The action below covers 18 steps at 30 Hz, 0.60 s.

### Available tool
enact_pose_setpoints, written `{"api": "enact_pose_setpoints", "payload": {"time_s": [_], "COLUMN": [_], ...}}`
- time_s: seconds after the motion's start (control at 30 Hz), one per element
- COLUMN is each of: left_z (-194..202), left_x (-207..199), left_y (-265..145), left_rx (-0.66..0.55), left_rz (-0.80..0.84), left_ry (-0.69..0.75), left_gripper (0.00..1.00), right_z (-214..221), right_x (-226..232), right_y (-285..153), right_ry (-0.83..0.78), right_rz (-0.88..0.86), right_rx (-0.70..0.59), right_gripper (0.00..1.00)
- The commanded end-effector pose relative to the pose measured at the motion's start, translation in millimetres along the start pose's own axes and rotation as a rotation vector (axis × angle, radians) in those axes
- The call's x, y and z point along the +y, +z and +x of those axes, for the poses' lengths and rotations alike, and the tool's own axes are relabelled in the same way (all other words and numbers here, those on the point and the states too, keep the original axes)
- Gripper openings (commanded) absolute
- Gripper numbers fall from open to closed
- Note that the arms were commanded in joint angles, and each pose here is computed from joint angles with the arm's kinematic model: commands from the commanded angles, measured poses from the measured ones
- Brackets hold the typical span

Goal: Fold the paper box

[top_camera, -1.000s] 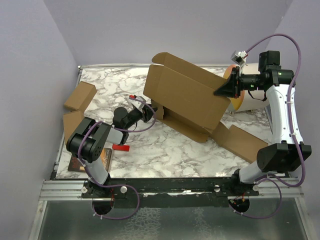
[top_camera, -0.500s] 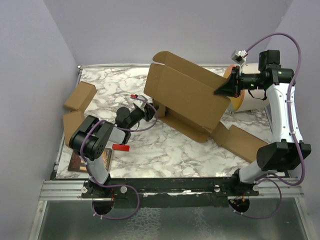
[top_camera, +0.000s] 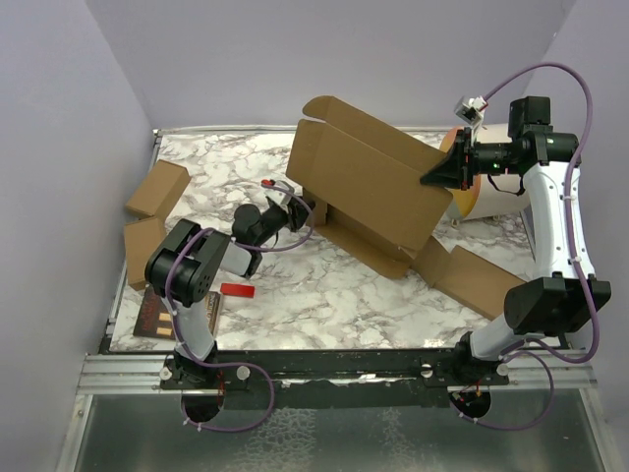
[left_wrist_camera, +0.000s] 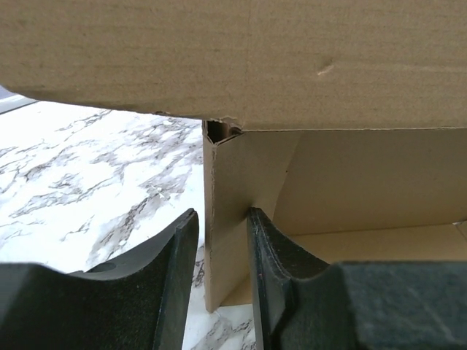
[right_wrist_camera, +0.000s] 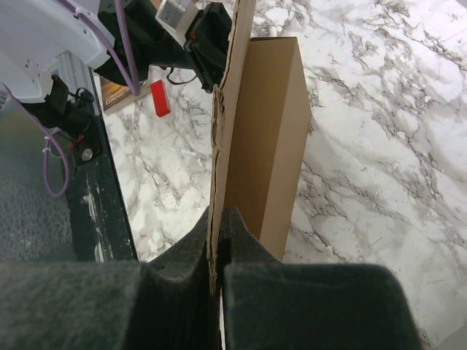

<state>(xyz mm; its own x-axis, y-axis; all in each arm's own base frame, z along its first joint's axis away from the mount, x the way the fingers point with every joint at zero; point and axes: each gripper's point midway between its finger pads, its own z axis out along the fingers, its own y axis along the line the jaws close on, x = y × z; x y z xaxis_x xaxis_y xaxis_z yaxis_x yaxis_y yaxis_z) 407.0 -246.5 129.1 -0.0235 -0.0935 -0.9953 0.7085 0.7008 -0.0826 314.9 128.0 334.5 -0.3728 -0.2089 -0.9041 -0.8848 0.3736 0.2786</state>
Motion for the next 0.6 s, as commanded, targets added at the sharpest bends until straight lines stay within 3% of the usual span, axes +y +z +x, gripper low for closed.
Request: {"api": "enact_pose_setpoints", "payload": {"time_s": [0.0,0.23,0.57], "left_z": [-8,-10,-21], "left_x": [2,1,-8], "left_y": [9,10,1], "left_rx": [-0.040,-0.049,-0.037], "left_rz": [-0.002,0.006,0.028], "left_ry": [0.013,0.007,-0.003], "left_gripper": [0.31,0.02,0.00], "right_z": [0,0,-9], "right_x": [2,2,3], "right_y": [1,1,-1], "right_ry": [0.007,0.007,-0.002], "right_rz": [-0.018,-0.015,-0.009], "right_rx": [0.007,0.009,-0.003], "right_gripper": [0.01,0.01,0.01]}}
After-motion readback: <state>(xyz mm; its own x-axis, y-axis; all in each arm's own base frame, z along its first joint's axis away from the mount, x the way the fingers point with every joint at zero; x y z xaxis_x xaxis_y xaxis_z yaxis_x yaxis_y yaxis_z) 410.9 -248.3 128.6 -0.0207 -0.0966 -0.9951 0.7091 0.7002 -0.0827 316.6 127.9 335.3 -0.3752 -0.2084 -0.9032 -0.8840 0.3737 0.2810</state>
